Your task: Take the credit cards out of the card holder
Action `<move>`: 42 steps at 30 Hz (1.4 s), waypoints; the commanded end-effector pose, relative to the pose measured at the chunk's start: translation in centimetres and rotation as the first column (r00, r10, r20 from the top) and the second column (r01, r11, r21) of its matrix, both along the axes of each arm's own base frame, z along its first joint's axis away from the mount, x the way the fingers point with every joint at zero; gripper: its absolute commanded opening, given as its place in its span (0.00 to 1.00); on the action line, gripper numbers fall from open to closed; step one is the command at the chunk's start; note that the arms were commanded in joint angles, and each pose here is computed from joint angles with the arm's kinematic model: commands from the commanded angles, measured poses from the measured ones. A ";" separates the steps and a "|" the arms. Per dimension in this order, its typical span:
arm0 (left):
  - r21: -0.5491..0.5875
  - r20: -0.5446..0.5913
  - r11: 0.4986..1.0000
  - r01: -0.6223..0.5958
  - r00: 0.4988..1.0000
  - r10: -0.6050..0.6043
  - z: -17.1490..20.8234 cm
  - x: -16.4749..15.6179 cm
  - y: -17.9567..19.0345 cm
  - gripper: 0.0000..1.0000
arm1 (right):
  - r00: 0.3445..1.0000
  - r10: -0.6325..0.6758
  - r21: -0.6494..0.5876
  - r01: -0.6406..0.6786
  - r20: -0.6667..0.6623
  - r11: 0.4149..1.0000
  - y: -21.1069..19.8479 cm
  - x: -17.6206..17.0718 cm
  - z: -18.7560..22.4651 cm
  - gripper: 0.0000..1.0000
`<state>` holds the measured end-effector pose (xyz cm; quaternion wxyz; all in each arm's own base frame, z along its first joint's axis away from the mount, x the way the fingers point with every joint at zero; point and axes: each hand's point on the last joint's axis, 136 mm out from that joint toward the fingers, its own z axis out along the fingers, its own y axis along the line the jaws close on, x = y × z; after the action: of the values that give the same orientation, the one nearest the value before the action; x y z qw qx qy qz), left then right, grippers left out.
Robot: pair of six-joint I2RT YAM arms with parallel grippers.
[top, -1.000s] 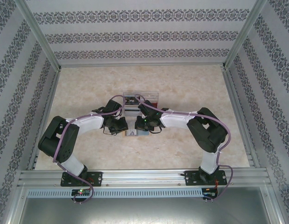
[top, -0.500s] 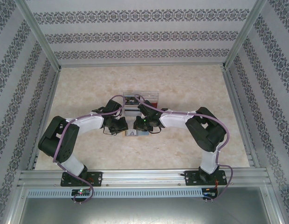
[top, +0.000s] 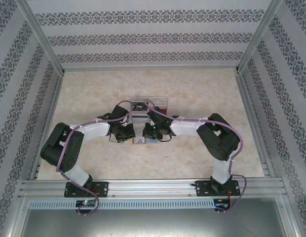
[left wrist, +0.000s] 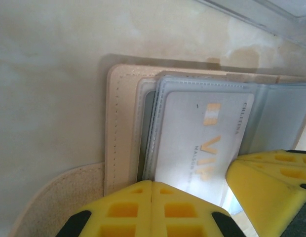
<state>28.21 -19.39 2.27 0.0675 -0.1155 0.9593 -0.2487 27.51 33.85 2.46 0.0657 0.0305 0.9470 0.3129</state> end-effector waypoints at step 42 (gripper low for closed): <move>0.077 -0.048 0.997 -0.001 0.999 0.005 -0.7 -0.8 1.4 0.04 | 0.995 -0.070 0.013 0.069 0.072 0.998 -7.2 0.0 2.3 0.00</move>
<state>28.23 -19.25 2.35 0.0663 -0.1168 0.9606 -0.2433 27.97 28.17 4.10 0.0976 0.0690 0.9337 0.3375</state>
